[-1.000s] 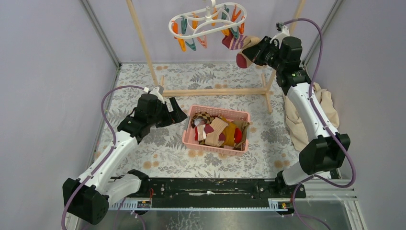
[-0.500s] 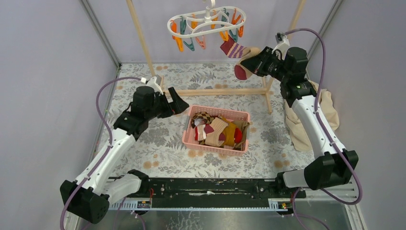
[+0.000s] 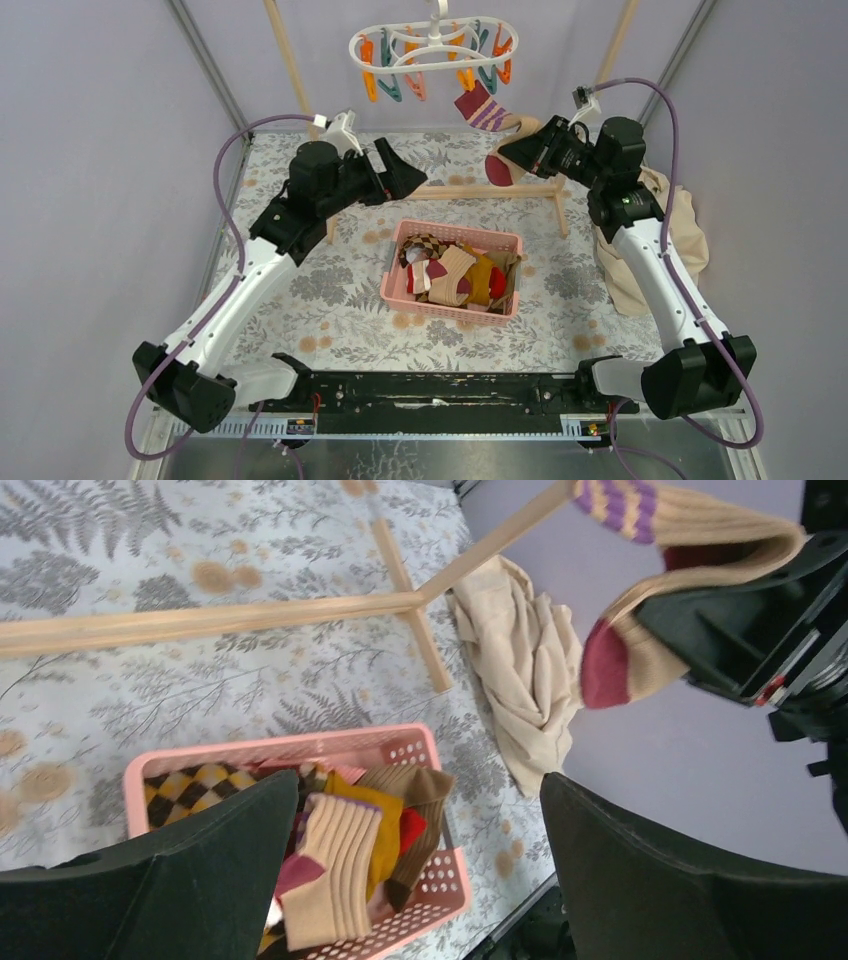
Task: Remove the socks clipped to the hanger
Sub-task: Remove the sock from the hanger.
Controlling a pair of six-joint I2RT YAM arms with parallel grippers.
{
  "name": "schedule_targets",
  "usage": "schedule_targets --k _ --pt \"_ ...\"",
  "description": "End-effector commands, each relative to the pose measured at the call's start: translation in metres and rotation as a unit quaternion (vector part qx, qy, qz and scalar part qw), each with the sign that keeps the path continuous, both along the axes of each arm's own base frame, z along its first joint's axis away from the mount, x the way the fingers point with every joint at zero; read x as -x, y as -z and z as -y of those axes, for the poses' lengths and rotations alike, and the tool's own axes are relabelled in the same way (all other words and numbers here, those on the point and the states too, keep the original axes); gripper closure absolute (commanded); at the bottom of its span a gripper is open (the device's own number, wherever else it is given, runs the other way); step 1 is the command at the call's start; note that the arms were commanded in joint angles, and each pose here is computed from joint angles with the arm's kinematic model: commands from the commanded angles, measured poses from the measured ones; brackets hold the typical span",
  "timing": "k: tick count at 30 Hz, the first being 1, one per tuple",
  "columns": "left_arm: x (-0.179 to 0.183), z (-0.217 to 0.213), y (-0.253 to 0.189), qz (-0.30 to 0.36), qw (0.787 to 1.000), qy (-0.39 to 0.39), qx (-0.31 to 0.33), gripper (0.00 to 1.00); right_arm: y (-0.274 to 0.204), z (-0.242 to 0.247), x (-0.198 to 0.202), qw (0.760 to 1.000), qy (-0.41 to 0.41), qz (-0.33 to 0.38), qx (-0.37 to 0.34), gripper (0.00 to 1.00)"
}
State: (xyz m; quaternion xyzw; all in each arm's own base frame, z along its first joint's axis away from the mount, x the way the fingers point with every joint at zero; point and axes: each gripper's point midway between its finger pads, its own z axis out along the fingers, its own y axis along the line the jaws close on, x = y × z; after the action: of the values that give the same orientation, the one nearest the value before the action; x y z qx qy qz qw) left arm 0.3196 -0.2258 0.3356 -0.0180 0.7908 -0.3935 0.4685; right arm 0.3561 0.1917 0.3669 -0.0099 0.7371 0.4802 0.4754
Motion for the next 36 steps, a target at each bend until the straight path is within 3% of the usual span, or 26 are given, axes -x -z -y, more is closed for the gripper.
schedule_targets --k 1,26,36 --pt "-0.013 0.020 -0.052 0.066 0.996 0.024 0.048 0.01 -0.025 -0.013 0.017 0.998 -0.032 0.042 -0.018 1.00" --pt "-0.070 0.041 -0.145 0.215 0.974 0.030 0.058 0.01 -0.021 -0.056 0.037 0.996 -0.084 0.034 -0.017 1.00" --pt "-0.090 0.037 -0.135 0.243 0.967 0.052 0.058 0.16 -0.025 -0.059 0.042 0.995 -0.093 0.032 -0.019 1.00"
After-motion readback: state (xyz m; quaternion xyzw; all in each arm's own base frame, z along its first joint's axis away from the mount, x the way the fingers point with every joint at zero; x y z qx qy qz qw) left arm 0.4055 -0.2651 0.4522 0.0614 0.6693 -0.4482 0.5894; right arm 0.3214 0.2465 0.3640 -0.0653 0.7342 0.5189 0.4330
